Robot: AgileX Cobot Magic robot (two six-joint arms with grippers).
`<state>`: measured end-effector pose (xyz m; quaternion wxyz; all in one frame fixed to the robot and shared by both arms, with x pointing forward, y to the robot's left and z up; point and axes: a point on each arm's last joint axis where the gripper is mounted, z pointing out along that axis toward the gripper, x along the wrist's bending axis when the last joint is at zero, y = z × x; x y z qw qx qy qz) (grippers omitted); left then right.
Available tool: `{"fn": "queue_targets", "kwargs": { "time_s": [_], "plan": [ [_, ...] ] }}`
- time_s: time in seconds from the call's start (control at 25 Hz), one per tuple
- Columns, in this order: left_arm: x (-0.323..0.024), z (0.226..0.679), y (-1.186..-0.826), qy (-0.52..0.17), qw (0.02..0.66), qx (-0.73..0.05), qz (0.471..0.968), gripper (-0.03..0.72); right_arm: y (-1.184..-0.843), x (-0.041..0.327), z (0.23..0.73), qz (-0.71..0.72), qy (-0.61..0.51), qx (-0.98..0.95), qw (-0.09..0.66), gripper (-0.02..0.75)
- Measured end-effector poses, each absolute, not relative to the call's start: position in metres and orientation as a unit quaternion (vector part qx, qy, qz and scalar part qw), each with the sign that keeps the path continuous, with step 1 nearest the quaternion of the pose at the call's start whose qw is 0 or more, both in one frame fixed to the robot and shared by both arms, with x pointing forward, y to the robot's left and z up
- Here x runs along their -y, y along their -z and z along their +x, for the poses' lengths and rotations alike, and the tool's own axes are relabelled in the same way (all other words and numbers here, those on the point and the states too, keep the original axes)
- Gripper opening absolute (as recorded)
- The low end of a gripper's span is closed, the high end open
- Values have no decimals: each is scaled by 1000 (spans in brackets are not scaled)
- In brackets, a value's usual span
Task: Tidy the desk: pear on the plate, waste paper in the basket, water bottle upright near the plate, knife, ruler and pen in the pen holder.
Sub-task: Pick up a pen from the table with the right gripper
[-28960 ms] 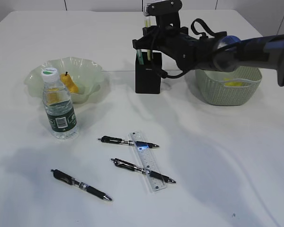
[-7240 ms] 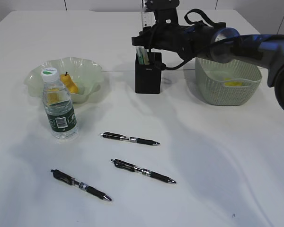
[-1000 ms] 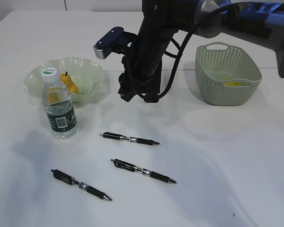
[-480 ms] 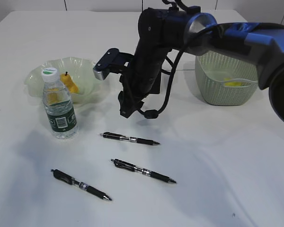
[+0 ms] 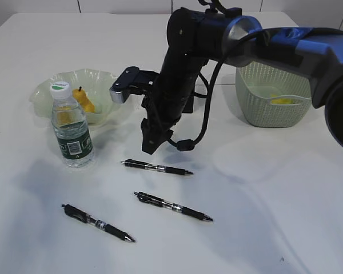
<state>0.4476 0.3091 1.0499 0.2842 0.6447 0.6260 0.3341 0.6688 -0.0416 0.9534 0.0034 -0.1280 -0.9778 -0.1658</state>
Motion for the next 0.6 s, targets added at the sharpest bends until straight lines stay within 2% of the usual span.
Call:
{"fn": "queue_targets", "kwargs": {
  "time_s": [0.2,0.6],
  "plan": [
    [-309,448,-1050,-333,283,-626,645,402,-949,36,666,-111,170,979,11,282],
    [-309,448,-1050,-333,283,-626,645,402,-917,29,665,-105,150,982,36,282]
  ]
}}
